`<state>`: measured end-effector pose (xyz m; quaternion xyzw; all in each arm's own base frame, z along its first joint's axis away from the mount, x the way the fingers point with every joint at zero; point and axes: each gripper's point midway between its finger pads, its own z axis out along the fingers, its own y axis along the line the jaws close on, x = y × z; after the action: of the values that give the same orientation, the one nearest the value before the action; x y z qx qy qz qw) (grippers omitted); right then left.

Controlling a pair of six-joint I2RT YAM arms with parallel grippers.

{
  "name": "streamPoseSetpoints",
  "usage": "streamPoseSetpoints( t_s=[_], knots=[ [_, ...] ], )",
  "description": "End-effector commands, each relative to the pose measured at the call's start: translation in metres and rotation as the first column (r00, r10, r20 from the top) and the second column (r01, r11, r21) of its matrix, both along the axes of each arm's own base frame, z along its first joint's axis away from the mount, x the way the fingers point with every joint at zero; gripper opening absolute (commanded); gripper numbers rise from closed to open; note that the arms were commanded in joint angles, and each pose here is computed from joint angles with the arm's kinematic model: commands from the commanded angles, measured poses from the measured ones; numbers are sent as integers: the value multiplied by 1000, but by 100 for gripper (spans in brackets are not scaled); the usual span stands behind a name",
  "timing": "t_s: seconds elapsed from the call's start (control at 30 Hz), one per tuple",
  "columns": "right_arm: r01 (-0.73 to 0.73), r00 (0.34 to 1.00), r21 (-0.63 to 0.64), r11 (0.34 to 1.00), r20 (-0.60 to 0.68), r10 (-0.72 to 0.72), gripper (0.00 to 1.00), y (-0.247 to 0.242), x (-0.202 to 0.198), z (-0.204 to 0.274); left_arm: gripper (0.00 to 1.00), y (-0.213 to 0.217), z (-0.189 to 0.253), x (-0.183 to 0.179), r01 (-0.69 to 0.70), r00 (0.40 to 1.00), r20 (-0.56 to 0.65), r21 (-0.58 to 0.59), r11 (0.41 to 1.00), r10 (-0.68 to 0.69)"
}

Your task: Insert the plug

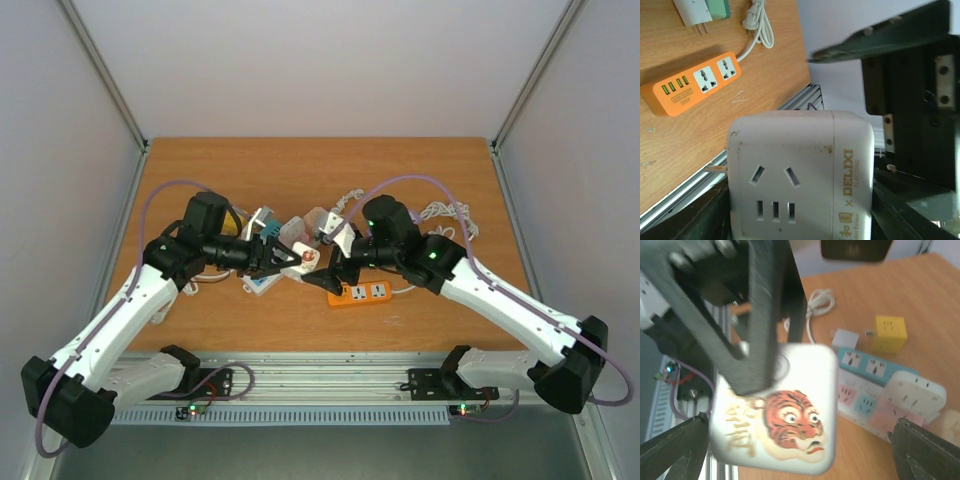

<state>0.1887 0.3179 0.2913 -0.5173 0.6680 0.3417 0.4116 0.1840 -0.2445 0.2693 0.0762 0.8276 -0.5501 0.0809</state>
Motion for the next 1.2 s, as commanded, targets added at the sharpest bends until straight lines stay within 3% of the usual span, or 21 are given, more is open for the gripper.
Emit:
streamPoseSetpoints(
  t_s=[0.0,0.2,0.43,0.63,0.7,0.83,0.97,1.1,1.17],
  knots=[
    [-16,1000,-126,992,19,19,99,4,6,-20,37,-1,14,-7,55,997,59,-28,998,-53],
    [-47,998,-159,986,28,52,98,22,4,-34,36,0,1,-5,47,998,46,-10,999,-47],
    [-70,997,-166,984,28,76,88,35,5,-37,31,6,-19,2,-11,1000,-1,66,998,11],
    [-78,995,-142,987,46,86,88,42,6,-32,31,6,-24,4,-18,1000,-17,84,996,19],
    [-77,995,-149,986,49,85,80,43,9,-35,31,5,-22,5,-13,1000,-15,86,996,14],
    [-81,995,-158,984,50,90,54,46,10,-40,33,4,-22,8,-11,1000,-15,85,996,13],
    [-66,997,-152,986,37,72,41,47,13,-45,45,7,-20,10,-46,999,-11,86,995,47],
    [25,1000,-108,994,-3,-26,35,50,24,-46,74,35,-27,24,-213,976,79,186,959,201],
    [74,996,-83,994,-39,-78,35,53,31,-48,83,57,-37,29,-312,947,157,261,913,279]
  ],
)
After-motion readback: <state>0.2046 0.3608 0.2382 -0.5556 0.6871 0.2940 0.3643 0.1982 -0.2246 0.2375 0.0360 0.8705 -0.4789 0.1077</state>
